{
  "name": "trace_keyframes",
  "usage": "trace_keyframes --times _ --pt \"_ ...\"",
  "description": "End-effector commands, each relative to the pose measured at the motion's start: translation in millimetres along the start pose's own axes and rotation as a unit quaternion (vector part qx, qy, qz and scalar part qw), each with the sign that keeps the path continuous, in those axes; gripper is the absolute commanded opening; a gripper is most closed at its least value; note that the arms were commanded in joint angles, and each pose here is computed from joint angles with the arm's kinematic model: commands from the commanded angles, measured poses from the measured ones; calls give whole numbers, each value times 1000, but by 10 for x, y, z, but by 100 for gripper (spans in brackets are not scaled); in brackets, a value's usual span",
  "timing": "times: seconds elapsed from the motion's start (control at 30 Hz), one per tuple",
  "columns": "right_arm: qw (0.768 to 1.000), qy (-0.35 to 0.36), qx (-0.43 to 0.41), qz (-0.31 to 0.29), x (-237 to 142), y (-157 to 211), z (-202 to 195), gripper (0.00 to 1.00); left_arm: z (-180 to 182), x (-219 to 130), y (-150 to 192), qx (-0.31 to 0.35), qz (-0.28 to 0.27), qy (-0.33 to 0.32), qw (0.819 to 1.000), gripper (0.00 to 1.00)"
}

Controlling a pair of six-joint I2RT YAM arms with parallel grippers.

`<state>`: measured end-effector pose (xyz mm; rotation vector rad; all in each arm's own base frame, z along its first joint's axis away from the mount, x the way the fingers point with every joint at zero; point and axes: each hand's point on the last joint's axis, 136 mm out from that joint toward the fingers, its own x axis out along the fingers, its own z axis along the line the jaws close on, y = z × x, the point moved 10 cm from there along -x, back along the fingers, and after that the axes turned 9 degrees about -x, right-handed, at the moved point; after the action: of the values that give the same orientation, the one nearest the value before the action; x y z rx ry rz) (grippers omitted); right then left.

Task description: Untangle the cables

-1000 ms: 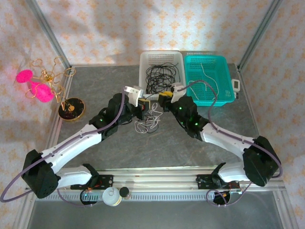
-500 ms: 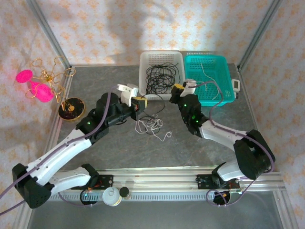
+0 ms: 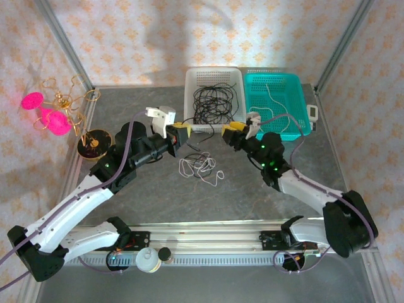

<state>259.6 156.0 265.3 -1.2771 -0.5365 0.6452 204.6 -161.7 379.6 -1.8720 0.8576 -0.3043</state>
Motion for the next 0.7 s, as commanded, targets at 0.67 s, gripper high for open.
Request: trace_keyframes --times 0.67 --pt "928 -241 283 11 452 134 57 52 -116 -8 -99 3 -15 47 999 0"
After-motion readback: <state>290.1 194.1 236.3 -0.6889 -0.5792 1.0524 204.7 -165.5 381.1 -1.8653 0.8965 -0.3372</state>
